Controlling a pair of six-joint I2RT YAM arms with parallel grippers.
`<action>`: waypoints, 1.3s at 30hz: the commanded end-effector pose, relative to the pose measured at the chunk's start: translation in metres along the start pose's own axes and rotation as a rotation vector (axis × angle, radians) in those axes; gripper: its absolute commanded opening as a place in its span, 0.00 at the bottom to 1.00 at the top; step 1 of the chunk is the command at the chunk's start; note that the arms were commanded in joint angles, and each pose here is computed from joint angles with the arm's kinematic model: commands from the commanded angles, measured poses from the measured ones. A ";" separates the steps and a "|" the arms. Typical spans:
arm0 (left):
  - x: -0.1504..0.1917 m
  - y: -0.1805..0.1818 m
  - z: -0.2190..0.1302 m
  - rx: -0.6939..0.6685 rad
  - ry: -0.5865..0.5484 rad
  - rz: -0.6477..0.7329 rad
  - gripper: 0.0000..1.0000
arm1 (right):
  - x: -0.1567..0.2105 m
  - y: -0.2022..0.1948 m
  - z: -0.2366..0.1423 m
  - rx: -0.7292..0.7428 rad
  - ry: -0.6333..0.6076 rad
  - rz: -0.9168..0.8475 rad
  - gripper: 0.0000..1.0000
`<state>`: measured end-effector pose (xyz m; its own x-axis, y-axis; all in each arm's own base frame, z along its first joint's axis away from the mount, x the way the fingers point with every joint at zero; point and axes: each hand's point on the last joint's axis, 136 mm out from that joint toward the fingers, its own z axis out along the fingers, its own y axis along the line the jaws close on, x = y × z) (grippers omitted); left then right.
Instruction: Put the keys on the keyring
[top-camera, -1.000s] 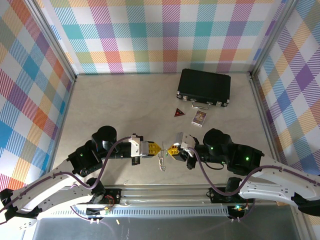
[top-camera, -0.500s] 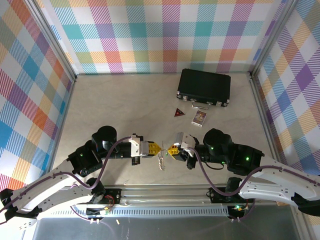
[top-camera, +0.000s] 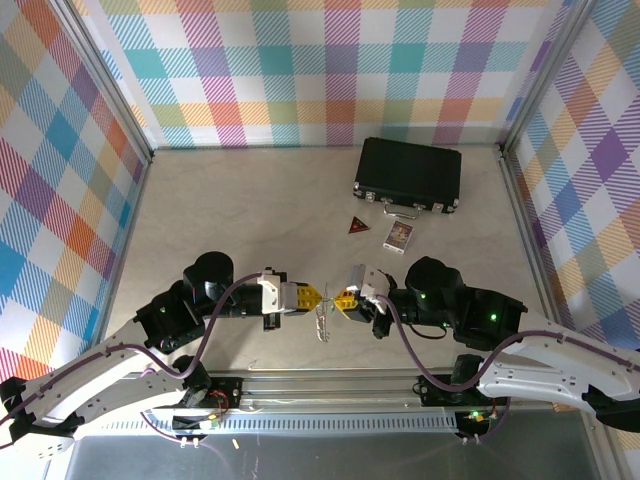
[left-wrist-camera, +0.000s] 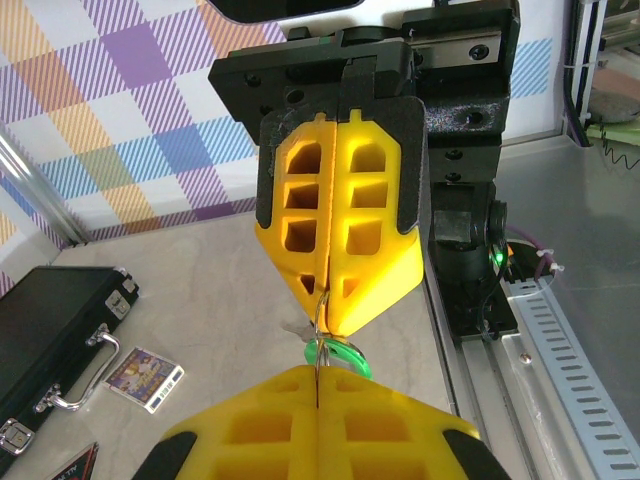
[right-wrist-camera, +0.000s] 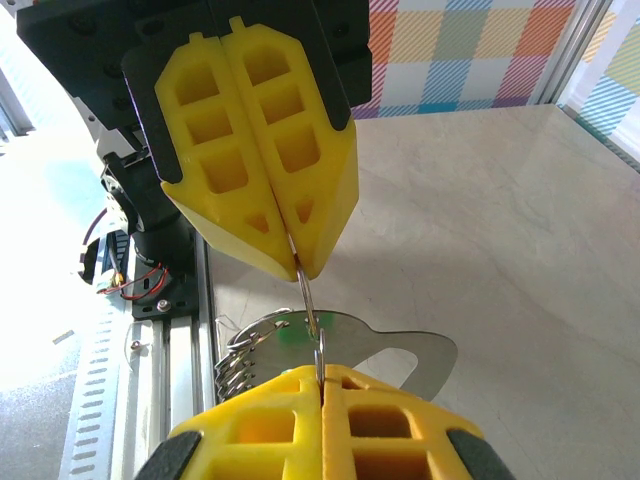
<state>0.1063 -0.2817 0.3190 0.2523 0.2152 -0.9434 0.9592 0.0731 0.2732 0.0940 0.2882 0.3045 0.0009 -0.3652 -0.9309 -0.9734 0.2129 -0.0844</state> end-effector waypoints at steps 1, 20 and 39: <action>-0.011 0.001 -0.003 -0.008 -0.035 0.014 0.00 | -0.004 0.004 -0.002 -0.016 -0.029 -0.024 0.00; -0.011 0.000 -0.003 -0.002 -0.033 0.014 0.00 | -0.007 0.003 -0.001 -0.008 -0.034 -0.045 0.00; -0.011 -0.001 -0.003 -0.004 -0.032 0.014 0.00 | -0.013 -0.003 -0.002 0.022 -0.054 -0.057 0.00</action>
<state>0.1066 -0.2820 0.3187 0.2531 0.2179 -0.9426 0.9583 0.0771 0.2751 0.0957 0.2888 0.2990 0.0258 -0.3826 -0.9236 -0.9715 0.2081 -0.1133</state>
